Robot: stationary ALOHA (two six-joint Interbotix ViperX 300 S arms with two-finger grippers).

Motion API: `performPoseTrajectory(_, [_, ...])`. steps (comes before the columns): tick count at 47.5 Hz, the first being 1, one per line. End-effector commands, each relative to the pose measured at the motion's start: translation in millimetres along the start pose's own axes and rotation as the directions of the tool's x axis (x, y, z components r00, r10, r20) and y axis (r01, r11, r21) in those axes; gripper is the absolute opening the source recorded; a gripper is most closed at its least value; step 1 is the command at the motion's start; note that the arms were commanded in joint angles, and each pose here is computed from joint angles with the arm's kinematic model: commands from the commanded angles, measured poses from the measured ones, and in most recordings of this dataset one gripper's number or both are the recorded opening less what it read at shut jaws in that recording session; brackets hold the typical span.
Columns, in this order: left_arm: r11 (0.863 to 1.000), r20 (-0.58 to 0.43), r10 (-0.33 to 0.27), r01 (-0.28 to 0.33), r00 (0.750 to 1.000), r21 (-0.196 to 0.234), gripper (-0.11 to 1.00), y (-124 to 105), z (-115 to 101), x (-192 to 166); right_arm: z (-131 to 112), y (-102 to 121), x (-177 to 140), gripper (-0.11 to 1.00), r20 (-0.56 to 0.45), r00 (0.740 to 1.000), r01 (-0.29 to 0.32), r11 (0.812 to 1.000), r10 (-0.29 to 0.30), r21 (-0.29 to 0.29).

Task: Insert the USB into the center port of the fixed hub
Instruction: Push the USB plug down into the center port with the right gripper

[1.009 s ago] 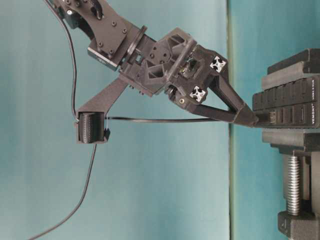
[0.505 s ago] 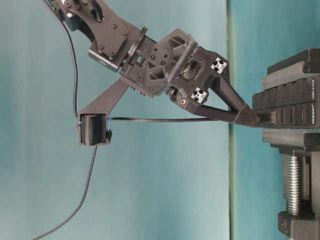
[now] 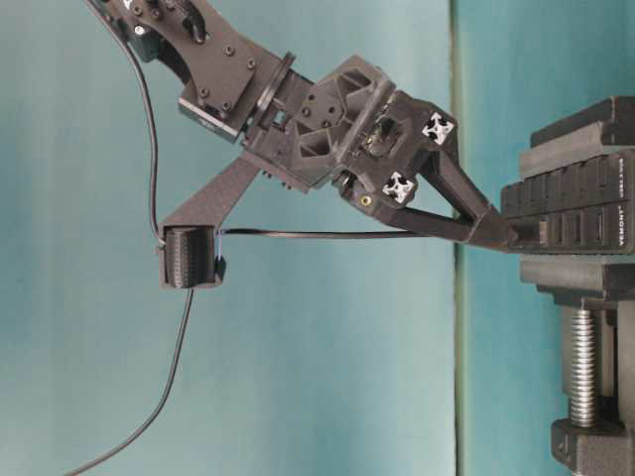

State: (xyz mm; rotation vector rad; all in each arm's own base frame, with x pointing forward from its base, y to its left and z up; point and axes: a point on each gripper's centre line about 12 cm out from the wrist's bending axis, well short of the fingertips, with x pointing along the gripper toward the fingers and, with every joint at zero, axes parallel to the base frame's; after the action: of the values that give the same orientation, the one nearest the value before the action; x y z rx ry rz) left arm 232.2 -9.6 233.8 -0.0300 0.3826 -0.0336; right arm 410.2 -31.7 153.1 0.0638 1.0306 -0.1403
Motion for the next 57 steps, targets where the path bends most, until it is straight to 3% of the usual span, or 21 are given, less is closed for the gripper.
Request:
performPoseTrajectory(1, [1.000, 0.023, -0.001, 0.001, 1.000, 0.000, 0.00, -0.2, 6.0, -0.3, -12.7, 7.3, 7.2, 0.08, -0.055, 0.998, -0.008, 1.000, 0.007, -0.007])
performPoseTrajectory(46, [1.000, 0.021, -0.001, 0.001, 1.000, -0.002, 0.00, -0.3, 6.5, 0.5, -6.2, 6.9, 1.7, 0.09, -0.029, 1.000, -0.009, 1.000, 0.008, -0.001])
performPoseTrajectory(57, [1.000, 0.023, -0.001, 0.001, 1.000, 0.000, 0.00, -0.3, 6.7, 0.5, -3.3, 6.2, -1.8, 0.15, -0.014, 1.000, -0.009, 1.000, 0.009, -0.005])
